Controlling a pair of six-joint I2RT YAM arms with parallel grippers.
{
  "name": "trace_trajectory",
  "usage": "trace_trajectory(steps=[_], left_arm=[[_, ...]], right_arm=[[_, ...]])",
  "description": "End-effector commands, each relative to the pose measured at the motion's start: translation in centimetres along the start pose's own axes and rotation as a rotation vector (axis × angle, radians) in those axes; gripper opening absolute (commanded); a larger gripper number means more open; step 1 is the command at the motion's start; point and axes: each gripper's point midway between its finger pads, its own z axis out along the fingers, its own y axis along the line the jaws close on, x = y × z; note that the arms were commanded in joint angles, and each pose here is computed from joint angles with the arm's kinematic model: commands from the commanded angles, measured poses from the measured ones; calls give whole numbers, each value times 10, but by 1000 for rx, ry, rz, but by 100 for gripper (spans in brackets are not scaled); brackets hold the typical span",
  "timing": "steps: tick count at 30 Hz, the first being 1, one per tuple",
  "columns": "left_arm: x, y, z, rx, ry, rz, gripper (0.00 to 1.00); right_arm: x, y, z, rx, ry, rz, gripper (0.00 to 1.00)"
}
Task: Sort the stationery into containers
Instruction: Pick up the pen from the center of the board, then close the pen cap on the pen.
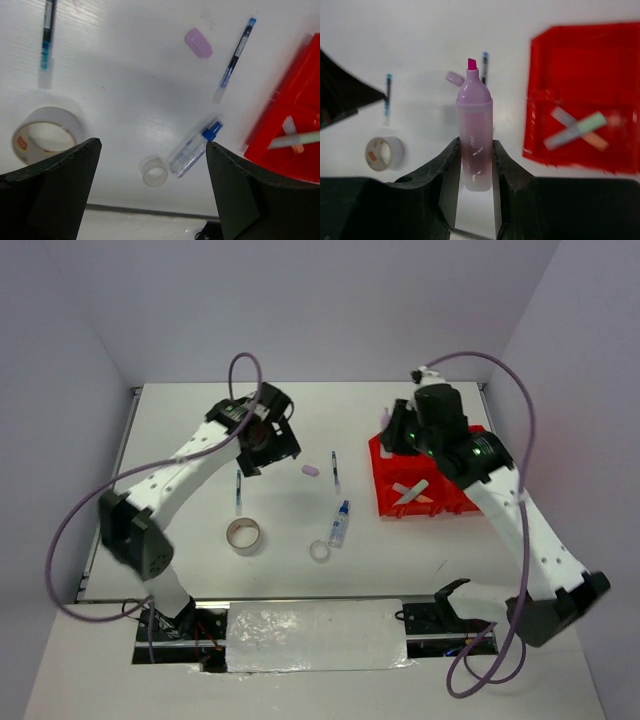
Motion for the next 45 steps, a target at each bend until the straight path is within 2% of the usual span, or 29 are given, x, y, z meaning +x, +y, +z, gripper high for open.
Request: trace_trajectory(steps=[1, 2, 3, 4, 8, 16, 21, 29, 37, 45], left_arm=[[-4, -26, 28, -97, 2, -130, 99], [-1, -29, 36, -132, 7, -136, 98], [-13, -44, 31, -127, -19, -204, 98], [-2, -32, 53, -241, 7, -188, 97], [0, -44, 76, -302, 7, -259, 94], [17, -57, 129, -284, 40, -335, 90], [10, -79, 154, -207, 13, -347, 89], [9, -83, 179, -195, -5, -380, 89], [32, -61, 194, -294, 44, -391, 83], [35, -56, 207, -309, 48, -366, 71]], right_arm=[[57, -52, -26, 160, 154, -4, 0], [55, -56, -39, 159, 127, -2, 0], [65, -63, -44, 175, 152, -16, 0], [69, -64, -48, 172, 159, -16, 0], [87, -63, -60, 119, 169, -4, 0], [117, -52, -67, 1, 208, 9, 0], [123, -41, -70, -77, 231, -3, 0], [126, -39, -77, -111, 231, -45, 0], [124, -36, -74, -126, 235, -60, 0], [122, -32, -74, -145, 237, -68, 0]])
